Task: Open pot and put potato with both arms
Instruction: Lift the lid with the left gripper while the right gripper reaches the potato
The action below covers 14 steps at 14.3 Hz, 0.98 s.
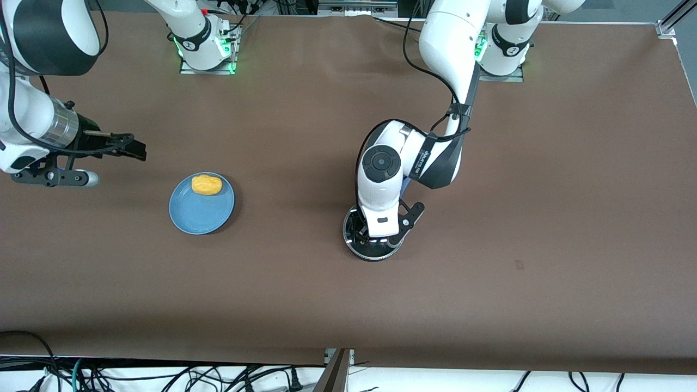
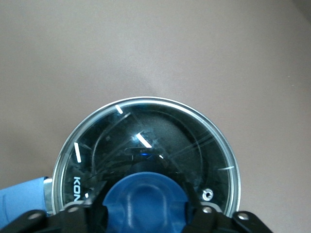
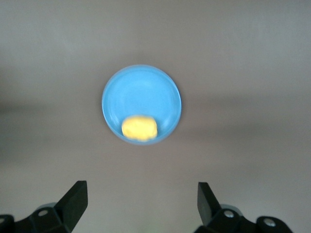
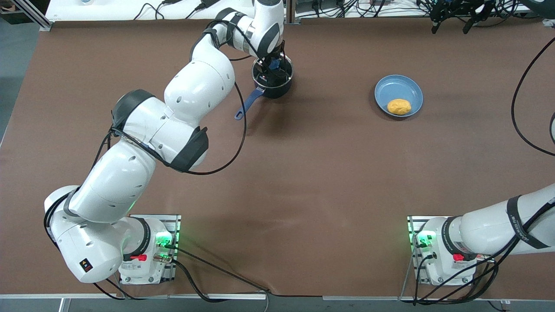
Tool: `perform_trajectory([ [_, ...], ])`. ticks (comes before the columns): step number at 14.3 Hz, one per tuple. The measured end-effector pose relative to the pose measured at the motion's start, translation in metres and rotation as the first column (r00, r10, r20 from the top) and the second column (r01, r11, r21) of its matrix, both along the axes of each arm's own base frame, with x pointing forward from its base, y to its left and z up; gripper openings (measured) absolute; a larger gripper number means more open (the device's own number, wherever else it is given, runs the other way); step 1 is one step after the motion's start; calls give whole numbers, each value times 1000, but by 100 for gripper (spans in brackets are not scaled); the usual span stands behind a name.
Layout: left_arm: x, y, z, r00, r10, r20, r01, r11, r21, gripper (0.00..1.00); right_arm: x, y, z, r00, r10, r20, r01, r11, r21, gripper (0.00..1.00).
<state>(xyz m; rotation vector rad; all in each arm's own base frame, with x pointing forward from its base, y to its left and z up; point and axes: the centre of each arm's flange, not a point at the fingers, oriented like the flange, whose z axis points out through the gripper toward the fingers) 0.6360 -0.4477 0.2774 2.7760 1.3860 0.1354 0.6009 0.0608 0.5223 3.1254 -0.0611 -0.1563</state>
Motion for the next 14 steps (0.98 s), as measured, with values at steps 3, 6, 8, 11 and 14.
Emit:
perform_trajectory([
  [3, -1, 0, -2, 1000, 0, -6, 0, 1000, 3, 55, 10, 10, -43, 999, 16, 36, -16, 1000, 8, 100],
  [6, -1, 0, -5, 1000, 0, -10, 0, 1000, 7, 49, 11, 21, -94, 998, 26, 64, -27, 999, 18, 100],
  [8, -1, 1, -6, 1000, 0, -11, 0, 1000, 7, 48, 2, 16, -136, 997, -1, 72, -1, 1000, 29, 100],
  [11, -2, 2, -7, 1000, -10, -21, 10, 1000, 13, 44, -20, 0, -193, 990, -137, 39, 135, 990, 46, 100],
  [14, -3, 5, -7, 997, -47, -53, 49, 998, 30, 44, -41, -12, -234, 950, -311, -18, 311, 947, 77, 100],
])
